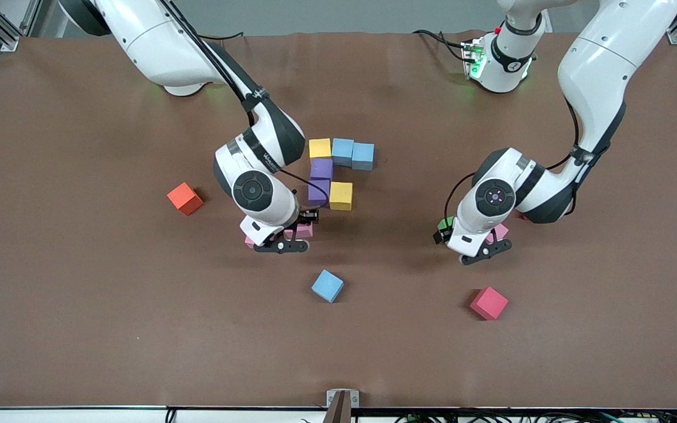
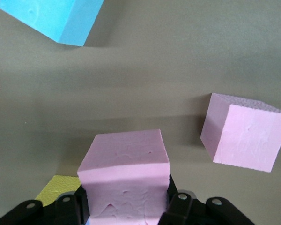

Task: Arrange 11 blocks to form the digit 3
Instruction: 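Grasp the green cube with the left gripper while the right gripper carries pink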

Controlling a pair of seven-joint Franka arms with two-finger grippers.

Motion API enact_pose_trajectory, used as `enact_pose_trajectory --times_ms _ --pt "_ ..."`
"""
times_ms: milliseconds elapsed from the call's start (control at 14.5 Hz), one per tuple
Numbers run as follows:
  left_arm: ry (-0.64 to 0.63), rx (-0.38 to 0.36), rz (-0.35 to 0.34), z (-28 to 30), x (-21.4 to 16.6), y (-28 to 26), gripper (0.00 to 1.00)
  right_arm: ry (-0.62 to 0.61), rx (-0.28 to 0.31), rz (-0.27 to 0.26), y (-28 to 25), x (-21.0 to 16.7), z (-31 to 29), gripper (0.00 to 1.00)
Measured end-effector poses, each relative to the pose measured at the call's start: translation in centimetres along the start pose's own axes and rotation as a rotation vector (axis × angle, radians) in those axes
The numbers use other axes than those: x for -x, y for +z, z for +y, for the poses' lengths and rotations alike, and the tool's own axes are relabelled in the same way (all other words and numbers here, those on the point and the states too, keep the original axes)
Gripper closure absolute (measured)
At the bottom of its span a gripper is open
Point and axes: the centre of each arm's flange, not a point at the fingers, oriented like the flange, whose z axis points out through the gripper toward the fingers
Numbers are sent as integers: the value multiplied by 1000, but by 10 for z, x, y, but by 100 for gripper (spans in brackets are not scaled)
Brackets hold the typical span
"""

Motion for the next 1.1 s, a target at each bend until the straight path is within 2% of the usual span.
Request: enact_pose_trajectory --times_ms 345,483,552,759,1104 --pt "21 -6 -10 -1 3 5 3 -1 22 -28 30 18 -24 41" --pt "20 -6 -13 -2 2 7 13 -4 16 -20 39 20 -30 41" --pt "19 -7 -16 -3 2 9 14 -3 18 -23 44 21 -31 41" --pt "4 0 -19 -3 0 7 40 10 16 -22 59 22 -34 41" --pt "-118 84 -69 0 -13 -23 44 13 21 -30 73 25 -37 41"
